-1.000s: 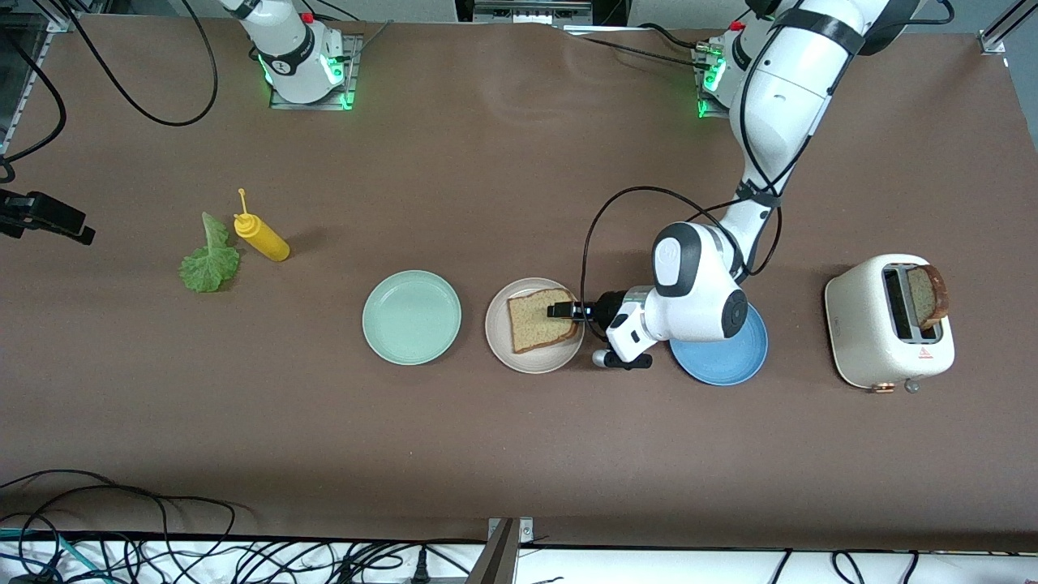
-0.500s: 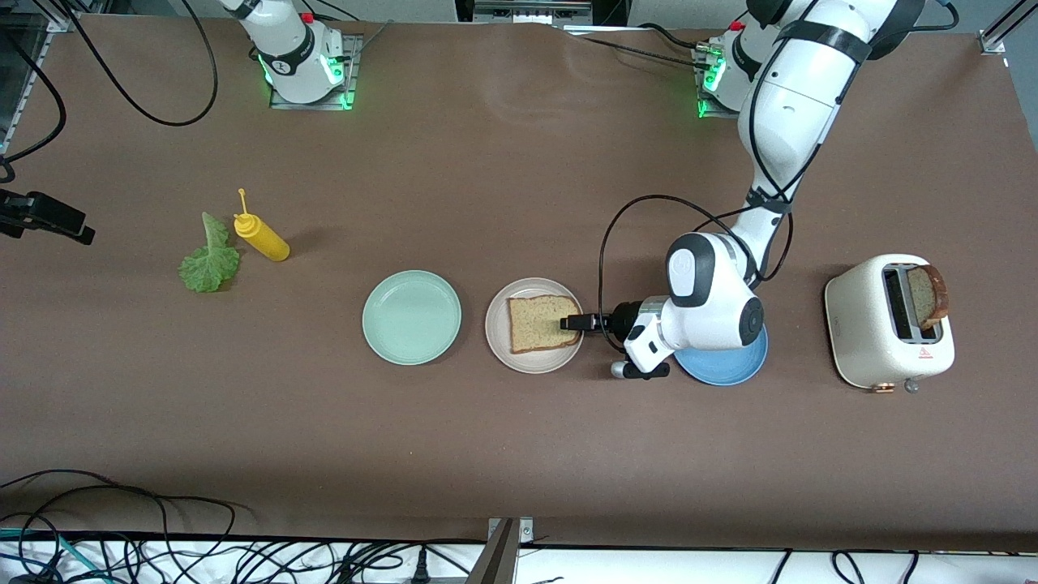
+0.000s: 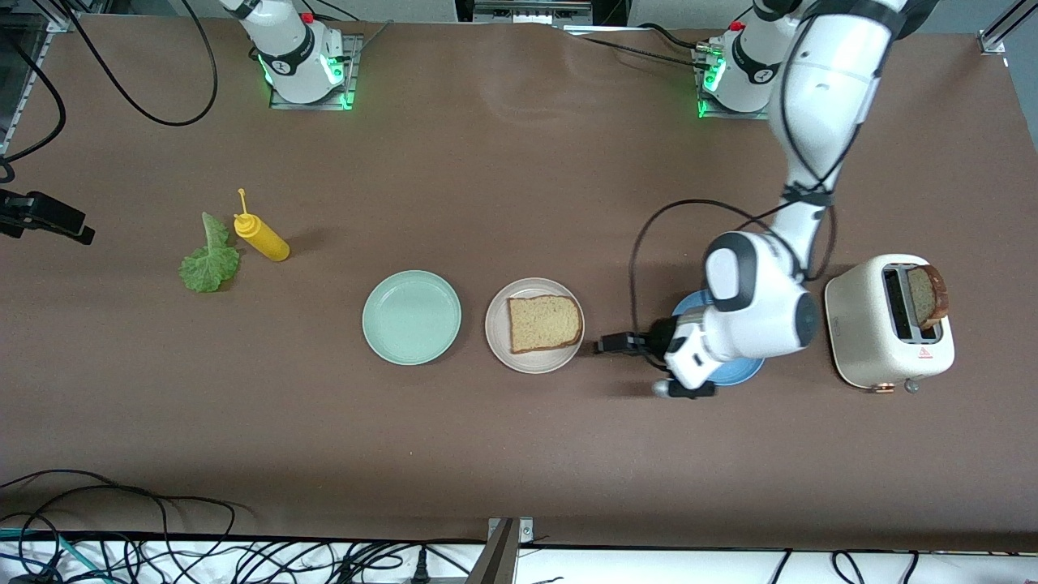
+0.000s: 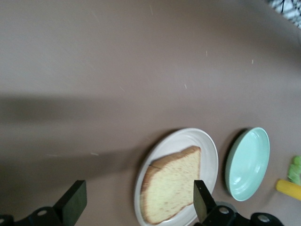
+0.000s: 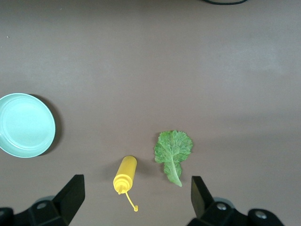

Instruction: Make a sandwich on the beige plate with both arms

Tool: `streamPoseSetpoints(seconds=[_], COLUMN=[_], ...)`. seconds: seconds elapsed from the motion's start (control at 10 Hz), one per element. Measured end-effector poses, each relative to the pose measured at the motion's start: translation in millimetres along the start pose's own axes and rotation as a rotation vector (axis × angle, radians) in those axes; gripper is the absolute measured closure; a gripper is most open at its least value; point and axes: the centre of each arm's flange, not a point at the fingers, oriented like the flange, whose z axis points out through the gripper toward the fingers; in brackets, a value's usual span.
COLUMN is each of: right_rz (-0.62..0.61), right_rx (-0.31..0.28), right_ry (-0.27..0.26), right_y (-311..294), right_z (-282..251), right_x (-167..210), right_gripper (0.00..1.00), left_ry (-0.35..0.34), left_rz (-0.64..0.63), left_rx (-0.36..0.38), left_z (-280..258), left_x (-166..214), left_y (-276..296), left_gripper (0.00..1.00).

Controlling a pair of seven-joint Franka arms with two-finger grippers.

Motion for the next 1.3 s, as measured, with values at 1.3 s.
streamPoseSetpoints(seconds=[1.3], right_rz=[0.006], right_rx=[-0.001], right_ry=[-0.001], right_y=[8.0], right_z=[0.1], right_x=[-0.4], right_gripper=[0.00], left_ry=[-0.022], left_rz=[0.151], left_rx=[0.581], left_z=[-387.3], left_x=[-172.1], left_y=[-14.5], left_gripper=[0.00])
